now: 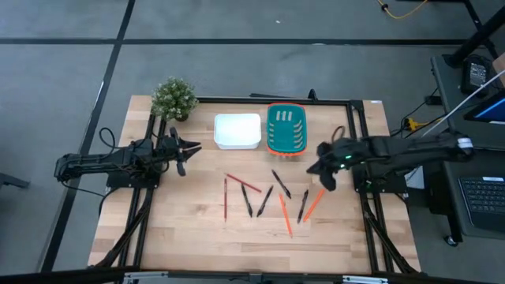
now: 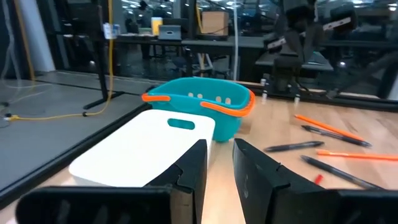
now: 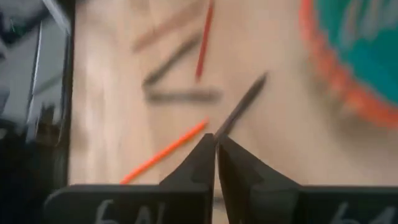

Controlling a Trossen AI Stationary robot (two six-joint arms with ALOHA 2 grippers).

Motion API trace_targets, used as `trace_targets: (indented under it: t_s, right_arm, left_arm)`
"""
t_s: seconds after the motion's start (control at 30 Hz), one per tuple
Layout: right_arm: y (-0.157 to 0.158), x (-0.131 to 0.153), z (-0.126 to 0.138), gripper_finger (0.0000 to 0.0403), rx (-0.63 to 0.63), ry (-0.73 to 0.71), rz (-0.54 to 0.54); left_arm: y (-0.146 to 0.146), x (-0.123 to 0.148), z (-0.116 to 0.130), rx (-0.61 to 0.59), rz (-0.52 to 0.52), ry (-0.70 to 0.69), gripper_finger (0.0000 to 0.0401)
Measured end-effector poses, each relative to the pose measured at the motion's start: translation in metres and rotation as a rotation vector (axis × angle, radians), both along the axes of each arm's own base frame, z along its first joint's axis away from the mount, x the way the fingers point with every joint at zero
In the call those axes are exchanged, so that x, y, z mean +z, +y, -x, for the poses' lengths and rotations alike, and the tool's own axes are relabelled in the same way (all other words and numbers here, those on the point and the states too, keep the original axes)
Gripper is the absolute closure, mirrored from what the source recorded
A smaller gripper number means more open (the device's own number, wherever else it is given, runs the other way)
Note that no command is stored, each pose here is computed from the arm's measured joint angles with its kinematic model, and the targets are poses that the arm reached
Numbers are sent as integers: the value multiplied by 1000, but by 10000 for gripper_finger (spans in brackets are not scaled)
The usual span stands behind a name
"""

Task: Sort pens & pencils
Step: Put the right orange pencil into the blue bin

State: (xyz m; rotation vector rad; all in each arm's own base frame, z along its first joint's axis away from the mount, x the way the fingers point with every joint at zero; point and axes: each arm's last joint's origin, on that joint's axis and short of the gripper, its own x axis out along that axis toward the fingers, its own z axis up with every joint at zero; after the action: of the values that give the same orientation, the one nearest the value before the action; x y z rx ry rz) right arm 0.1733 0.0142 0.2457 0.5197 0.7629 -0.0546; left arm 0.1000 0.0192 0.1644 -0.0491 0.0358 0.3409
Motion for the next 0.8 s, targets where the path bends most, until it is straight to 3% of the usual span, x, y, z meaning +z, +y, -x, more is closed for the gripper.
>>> trace_targets:
  t_s: [0.17, 0.33, 0.5, 0.7, 0.8]
  right_arm:
    - [12, -13, -29, 382, 55, 225, -172]
    - [20, -24, -37, 382, 9, 469, -218]
    - [28, -28, -27, 382, -19, 663, -144]
    - [38, -28, -28, 382, 79, 585, 60]
    - [43, -27, -28, 382, 127, 558, 106]
  left_arm:
    - [0, 0, 0, -14, 1, 3, 329]
    - [-1, -1, 0, -32, 2, 6, 329]
    - [-1, -1, 0, -48, 3, 9, 329]
    - [-1, -1, 0, -48, 3, 9, 329]
    - [-1, -1, 0, -48, 3, 9, 329]
